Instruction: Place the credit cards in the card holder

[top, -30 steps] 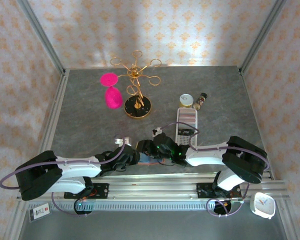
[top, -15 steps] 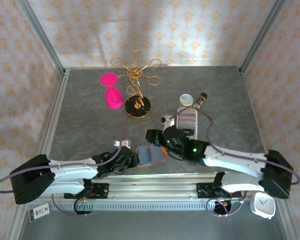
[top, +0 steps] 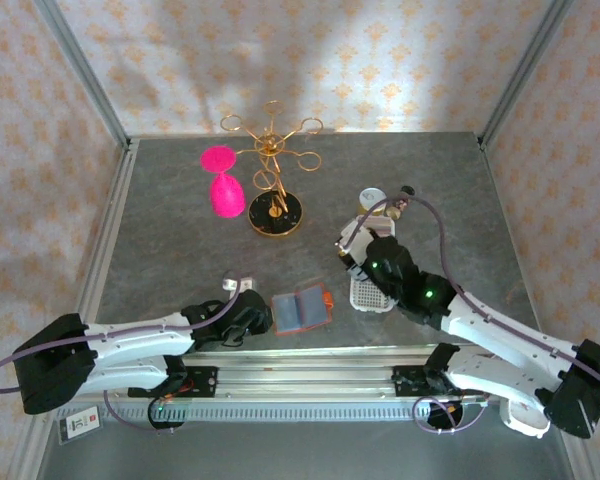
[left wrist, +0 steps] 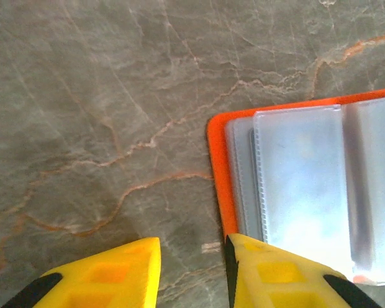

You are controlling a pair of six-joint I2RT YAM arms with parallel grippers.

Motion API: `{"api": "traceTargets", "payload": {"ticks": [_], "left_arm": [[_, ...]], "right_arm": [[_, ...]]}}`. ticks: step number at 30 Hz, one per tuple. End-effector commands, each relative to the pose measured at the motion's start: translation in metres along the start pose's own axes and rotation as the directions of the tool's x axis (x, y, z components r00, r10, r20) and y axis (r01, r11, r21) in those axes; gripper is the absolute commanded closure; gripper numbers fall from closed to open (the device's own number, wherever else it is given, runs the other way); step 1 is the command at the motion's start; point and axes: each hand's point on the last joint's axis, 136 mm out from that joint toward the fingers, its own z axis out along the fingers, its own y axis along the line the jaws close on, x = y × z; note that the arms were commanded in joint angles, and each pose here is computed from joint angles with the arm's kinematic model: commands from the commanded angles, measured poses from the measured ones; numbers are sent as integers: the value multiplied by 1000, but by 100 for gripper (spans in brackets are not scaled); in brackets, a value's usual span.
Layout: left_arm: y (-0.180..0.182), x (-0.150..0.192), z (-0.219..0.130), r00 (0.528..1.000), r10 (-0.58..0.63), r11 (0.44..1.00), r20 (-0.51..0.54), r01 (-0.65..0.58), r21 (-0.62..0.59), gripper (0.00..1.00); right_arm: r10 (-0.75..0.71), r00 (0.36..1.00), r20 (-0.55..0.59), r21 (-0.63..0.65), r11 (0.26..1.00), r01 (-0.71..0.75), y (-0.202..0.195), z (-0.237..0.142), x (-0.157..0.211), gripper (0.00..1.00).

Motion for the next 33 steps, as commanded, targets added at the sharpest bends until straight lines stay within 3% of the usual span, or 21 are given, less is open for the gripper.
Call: {"api": "traceTargets", "payload": {"ticks": [1,6,11,26,33], "left_arm": [[9,-16,-8,999,38,996,30,-35,-79,66],[-16,-21,-9,1000,4,998,-17,-3,67,59],[-40,-17,-7,998,-7,982,-57,17,190,52],[-32,-1,8,992,10,988,-127,10,154,49],[-28,2,10,991,5,990,-135,14,141,49]], "right_arm": [[-268,959,-96,-89,962,260,-3,5,38,52],[-421,891,-168,-171,903,394,-8,19,80,40],[-479,853,-209,-206,874,440,-15,37,100,27],[-598,764,-244,-284,797,533,-12,84,124,22],[-626,741,-243,-234,779,581,-18,93,125,27]]}}
